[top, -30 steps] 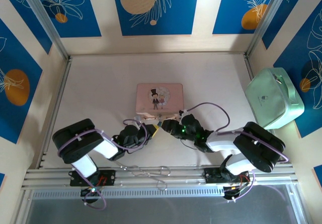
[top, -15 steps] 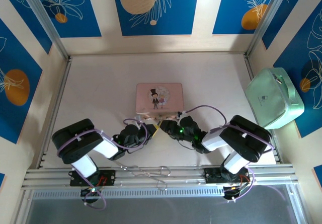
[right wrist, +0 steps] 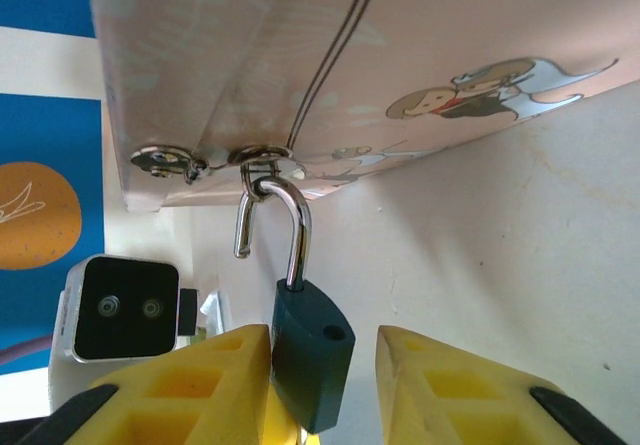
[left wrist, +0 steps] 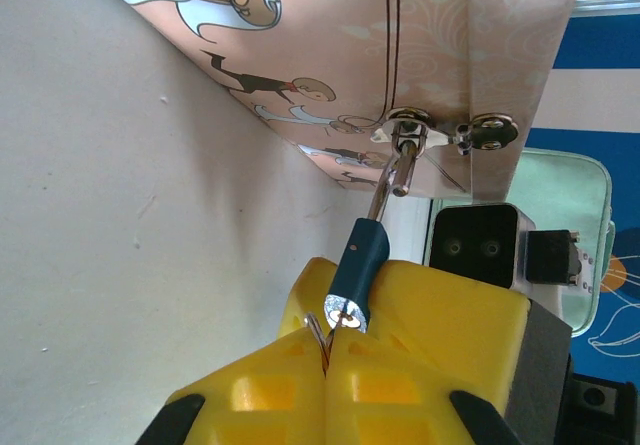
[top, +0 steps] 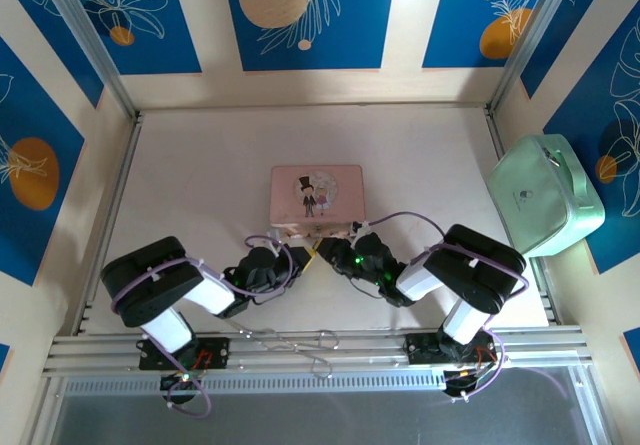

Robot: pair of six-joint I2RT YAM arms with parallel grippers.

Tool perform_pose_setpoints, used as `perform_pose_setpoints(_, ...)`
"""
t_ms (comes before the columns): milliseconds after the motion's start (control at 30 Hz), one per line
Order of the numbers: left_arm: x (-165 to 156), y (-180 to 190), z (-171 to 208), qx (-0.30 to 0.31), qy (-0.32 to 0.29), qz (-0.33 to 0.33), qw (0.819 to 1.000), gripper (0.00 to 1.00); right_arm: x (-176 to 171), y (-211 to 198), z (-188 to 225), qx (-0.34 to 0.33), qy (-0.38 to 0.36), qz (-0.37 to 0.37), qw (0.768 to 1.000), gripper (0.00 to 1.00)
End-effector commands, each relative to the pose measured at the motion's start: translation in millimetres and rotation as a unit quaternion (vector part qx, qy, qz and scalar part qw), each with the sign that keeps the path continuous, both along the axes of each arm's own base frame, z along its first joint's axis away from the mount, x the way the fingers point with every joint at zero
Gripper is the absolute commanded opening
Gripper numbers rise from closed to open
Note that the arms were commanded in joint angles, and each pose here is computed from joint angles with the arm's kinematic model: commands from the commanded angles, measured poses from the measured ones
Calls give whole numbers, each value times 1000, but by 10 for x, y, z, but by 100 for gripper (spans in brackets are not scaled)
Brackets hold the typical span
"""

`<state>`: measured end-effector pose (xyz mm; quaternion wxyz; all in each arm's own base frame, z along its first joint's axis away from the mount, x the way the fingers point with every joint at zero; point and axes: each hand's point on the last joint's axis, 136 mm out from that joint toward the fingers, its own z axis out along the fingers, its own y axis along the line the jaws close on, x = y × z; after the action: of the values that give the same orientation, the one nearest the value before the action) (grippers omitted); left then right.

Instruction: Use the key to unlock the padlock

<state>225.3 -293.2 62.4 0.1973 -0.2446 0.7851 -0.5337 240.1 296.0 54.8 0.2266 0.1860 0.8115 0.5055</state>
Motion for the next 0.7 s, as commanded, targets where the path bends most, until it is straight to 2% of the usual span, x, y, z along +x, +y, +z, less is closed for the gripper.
perform_pose_setpoints(0,46,-32,101,-6,-15,0,1000,0,34,-30,-8,0,-2,-17,1000,30)
perform_pose_setpoints(667,44,-34,59,-10,-10,1,1000,0,109,-48,-63,5,-3,-13,1000,29)
